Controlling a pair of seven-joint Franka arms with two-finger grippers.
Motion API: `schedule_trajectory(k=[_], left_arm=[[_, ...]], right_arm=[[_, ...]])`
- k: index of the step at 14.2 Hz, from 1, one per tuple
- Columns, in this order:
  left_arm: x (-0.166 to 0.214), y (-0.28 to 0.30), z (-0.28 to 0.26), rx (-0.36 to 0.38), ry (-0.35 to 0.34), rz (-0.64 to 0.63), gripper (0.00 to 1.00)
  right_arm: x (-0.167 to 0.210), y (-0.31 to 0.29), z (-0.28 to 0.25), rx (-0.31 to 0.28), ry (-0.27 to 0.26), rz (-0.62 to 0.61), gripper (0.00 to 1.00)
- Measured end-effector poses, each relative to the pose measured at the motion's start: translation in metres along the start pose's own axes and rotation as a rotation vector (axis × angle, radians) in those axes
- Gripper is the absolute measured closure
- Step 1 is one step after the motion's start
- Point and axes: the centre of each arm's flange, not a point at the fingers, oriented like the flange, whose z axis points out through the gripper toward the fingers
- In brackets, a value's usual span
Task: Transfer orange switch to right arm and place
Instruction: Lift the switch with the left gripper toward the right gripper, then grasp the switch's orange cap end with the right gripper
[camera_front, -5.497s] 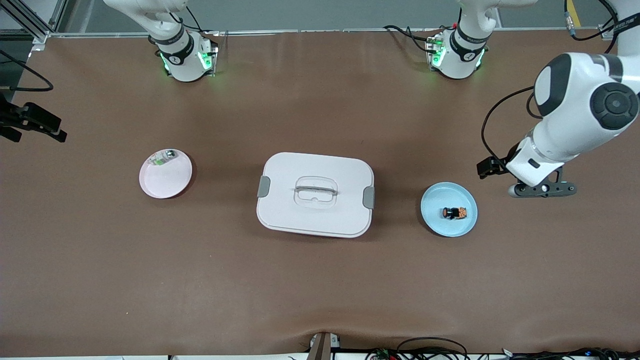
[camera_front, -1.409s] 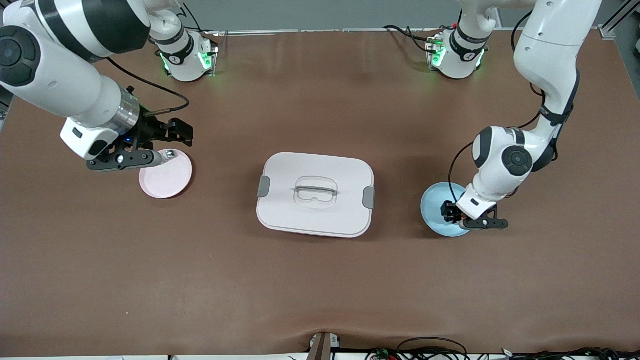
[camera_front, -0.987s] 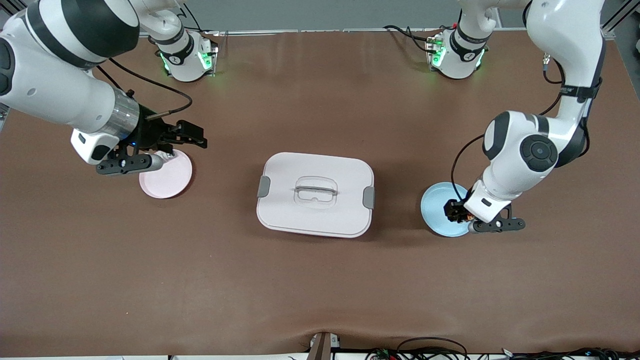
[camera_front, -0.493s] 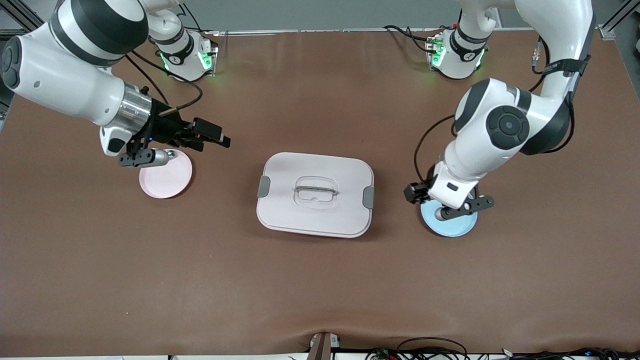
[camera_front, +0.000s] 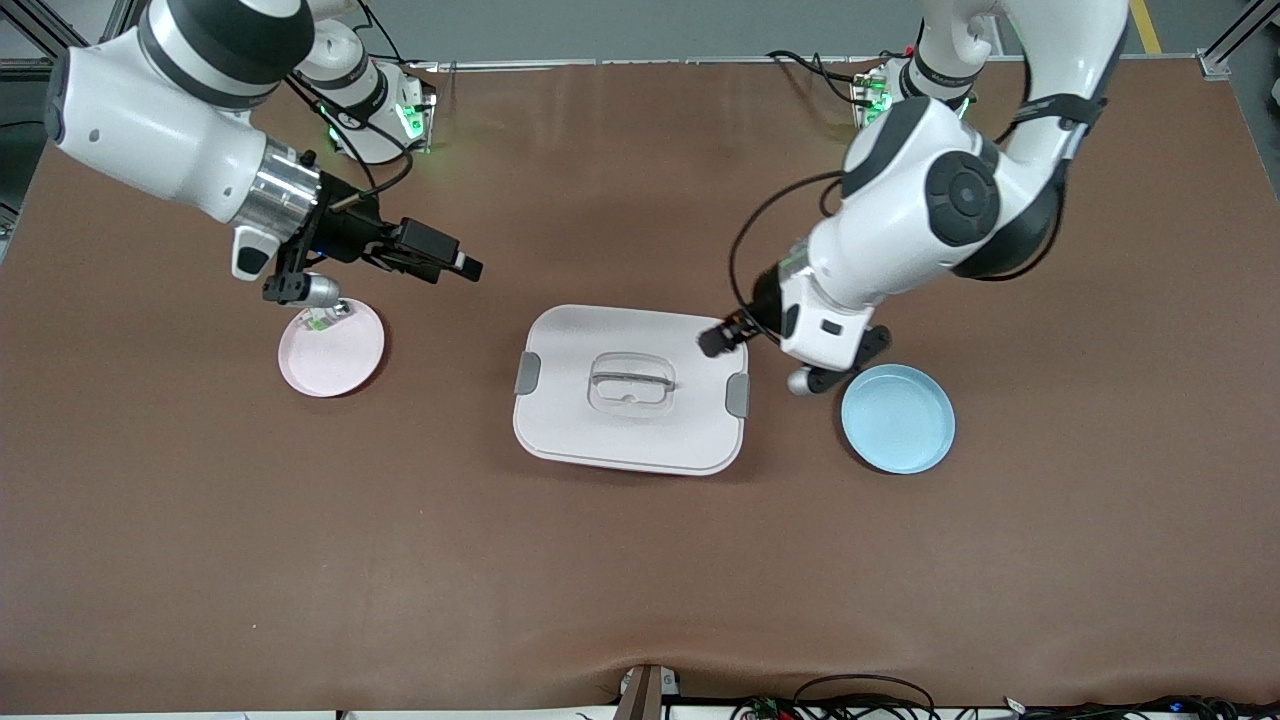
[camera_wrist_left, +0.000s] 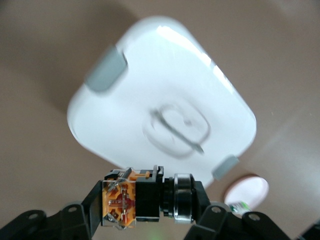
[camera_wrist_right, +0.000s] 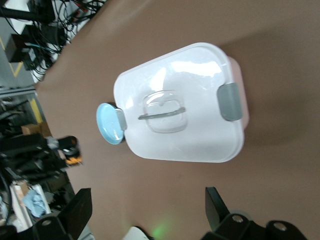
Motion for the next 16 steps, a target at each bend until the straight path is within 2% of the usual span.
schedule_trajectory(k=[2,5,7,10,16], left_arm=[[-0.028,0.013,0.022,0.0,-0.073,-0.096,0.28],[-0.052,0.022,0.041,0.017,-0.129,-0.25,0.28],[-0.067,0.028,0.049,0.028,-0.153,-0.331,0.28],[-0.083,0.041,0.05,0.019,-0.227,-0.445,0.28],[-0.093,0.053,0.051,-0.019,-0.297,-0.539,0.28]], right_arm=[[-0.012,-0.01,0.015,0.035,0.026,0.014,0.0],[-0.031,-0.026,0.033,0.056,0.064,0.024,0.0],[-0.038,-0.031,0.039,0.058,0.062,0.021,0.0],[-0.037,-0.024,0.043,0.048,0.056,0.051,0.0],[-0.052,-0.019,0.063,0.019,0.02,0.073,0.0]])
